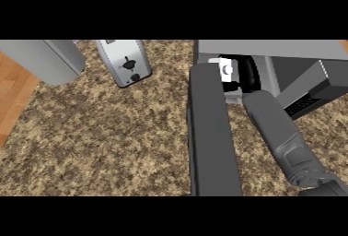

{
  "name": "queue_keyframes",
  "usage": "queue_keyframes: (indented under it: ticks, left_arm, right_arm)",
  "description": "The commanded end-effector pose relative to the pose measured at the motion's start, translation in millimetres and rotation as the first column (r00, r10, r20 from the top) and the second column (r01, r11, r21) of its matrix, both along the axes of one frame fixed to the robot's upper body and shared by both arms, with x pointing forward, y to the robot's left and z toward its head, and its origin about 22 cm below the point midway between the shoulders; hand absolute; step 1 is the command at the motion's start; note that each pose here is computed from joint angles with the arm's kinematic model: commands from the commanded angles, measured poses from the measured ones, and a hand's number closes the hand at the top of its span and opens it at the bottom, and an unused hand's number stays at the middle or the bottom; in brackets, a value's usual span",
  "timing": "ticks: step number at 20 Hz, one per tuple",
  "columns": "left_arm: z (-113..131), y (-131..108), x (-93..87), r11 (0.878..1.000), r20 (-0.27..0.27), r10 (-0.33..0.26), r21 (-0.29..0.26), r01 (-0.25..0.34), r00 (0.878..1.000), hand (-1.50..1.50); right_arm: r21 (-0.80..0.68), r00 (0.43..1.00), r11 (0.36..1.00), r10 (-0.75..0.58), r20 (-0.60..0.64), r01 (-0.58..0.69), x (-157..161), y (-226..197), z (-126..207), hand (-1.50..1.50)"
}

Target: Pick up the milk, place it into the microwave and close the microwave

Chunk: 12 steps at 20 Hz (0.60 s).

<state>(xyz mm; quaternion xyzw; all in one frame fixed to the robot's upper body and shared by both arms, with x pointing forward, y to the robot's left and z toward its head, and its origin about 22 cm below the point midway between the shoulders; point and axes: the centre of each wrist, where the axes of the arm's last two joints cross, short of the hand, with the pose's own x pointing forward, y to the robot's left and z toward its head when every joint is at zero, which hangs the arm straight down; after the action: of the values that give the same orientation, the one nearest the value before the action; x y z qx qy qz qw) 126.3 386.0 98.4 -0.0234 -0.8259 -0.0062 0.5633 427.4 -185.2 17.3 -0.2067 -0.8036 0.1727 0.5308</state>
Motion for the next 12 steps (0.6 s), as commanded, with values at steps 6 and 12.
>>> queue_keyframes:
  ticks: [6,12]
  left_arm:
    - [-2.8,-2.1,8.8,1.0,0.011,-0.016,0.002,0.016,1.0,-1.5]
    - [-6.9,-6.3,19.3,0.998,0.008,-0.054,-0.009,0.054,0.998,-1.5]
  right_arm:
    - [-0.11,0.974,0.973,-0.19,0.126,0.204,12.6,-24.8,19.1,1.5]
    - [-0.221,0.96,0.943,-0.21,0.186,0.249,17.3,-46.0,30.7,1.5]
